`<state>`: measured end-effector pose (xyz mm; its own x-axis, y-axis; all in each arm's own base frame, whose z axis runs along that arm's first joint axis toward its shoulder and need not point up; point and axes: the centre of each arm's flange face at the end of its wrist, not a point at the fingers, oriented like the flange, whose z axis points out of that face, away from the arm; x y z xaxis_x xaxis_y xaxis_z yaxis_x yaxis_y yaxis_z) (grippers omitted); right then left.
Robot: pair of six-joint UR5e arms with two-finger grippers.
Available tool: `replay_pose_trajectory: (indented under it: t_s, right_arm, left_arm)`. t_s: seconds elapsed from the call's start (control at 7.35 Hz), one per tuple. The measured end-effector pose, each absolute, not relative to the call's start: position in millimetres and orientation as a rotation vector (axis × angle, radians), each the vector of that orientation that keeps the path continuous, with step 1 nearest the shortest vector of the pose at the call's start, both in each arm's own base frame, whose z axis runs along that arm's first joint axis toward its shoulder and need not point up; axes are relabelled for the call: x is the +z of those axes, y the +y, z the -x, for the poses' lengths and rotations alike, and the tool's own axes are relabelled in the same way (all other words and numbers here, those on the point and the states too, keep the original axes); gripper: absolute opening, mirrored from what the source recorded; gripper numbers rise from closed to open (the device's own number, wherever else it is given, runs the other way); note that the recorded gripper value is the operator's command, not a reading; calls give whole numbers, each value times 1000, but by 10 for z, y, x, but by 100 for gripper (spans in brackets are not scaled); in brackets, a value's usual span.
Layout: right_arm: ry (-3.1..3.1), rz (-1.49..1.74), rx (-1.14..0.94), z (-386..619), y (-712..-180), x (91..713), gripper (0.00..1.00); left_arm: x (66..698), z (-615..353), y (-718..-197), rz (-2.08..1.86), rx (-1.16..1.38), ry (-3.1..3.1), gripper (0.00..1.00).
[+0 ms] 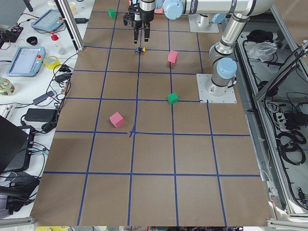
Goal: Align button upright
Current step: 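Release the switch on the table and raise the right gripper away, then reach the left gripper to the lying switch and grasp its body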
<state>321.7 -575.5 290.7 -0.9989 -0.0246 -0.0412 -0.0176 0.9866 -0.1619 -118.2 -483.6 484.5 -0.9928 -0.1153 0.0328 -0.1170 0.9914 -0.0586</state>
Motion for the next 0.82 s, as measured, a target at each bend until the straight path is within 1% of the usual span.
replay_pose_trajectory:
  t_s: [0.27,0.41,0.54,0.68,0.82]
  right_arm:
    - [3110,11,-214,-2421,-5786,3548,100]
    - [3127,-9,-157,-2006,-5641,3932,100]
    - [3139,-17,-102,-1659,-5384,4343,100]
    - [3141,-17,-101,-1468,-5131,4696,100]
    - [3142,-15,-120,-1390,-4963,4904,100]
  left_arm:
    - [4642,1172,-4864,-206,52,-3112,100]
    - [4422,1159,-4849,-213,-8,-3113,100]
    - [4227,1142,-4843,-223,-43,-3112,100]
    - [4116,1134,-4855,-233,-44,-3111,100]
    - [4039,1140,-4873,-264,-31,-3107,100]
